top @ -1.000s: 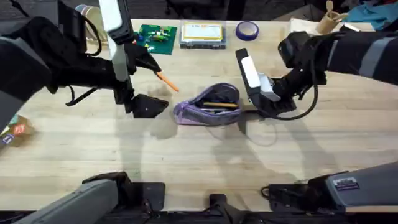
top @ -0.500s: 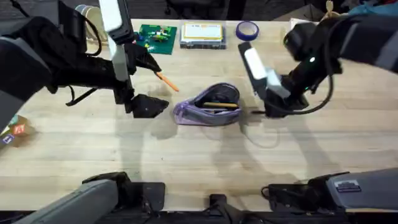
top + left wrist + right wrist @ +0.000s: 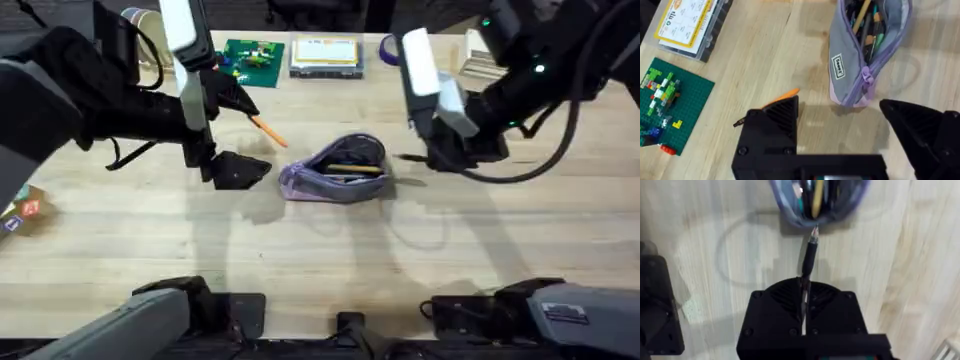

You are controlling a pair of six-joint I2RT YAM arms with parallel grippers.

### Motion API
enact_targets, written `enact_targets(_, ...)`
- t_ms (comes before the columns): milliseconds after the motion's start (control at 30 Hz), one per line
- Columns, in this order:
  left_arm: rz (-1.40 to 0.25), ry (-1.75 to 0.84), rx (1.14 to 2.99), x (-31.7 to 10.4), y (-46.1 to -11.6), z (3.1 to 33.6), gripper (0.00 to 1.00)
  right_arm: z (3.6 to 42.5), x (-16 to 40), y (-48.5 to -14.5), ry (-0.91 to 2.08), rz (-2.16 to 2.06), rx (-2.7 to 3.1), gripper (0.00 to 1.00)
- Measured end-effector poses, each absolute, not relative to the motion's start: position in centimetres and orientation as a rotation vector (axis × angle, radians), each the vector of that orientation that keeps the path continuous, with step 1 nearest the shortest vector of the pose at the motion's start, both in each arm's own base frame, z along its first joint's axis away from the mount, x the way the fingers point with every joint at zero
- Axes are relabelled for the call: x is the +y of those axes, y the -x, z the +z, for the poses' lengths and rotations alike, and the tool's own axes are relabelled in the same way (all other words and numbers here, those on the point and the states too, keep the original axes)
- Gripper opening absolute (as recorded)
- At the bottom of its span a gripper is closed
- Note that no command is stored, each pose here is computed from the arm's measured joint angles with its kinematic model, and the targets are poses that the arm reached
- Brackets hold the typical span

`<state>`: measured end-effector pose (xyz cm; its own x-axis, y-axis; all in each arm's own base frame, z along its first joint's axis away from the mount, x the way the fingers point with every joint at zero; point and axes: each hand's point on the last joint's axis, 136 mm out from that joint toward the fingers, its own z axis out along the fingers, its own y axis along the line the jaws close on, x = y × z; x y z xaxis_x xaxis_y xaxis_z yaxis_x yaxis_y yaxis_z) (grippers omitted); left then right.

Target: Unzip the bag, pick up the pens from the table one at a time and place them inside, then zip the bag closed.

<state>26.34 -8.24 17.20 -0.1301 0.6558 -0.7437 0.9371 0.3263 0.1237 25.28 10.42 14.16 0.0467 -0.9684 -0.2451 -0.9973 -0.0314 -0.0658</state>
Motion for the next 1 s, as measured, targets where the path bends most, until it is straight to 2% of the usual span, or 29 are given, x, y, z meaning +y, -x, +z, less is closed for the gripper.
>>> enact_targets(167,-0.492,-1.408,1.867,-8.2,-26.3,17.2,0.993,14.2,13.3,-24.3,2.200,0.203,1.905,0.032)
enact_targets(467,-0.492,-1.408,1.867,-8.2,-26.3,17.2,0.993,14.8,19.3,-24.5,2.235,0.160,1.683,0.032)
enact_targets(700,-0.492,-1.408,1.867,-8.2,-26.3,17.2,0.992,12.9,21.9,-24.4,2.290,0.193,1.643,0.033)
enact_targets(833,-0.492,-1.408,1.867,-8.2,-26.3,17.2,0.993,11.2,23.4,-25.7,2.290,0.192,1.622,0.033)
enact_targets(1000,-0.481,-1.409,1.859,-8.2,-26.6,17.3,0.994,11.0,26.4,-26.9,2.226,0.274,1.526,0.033)
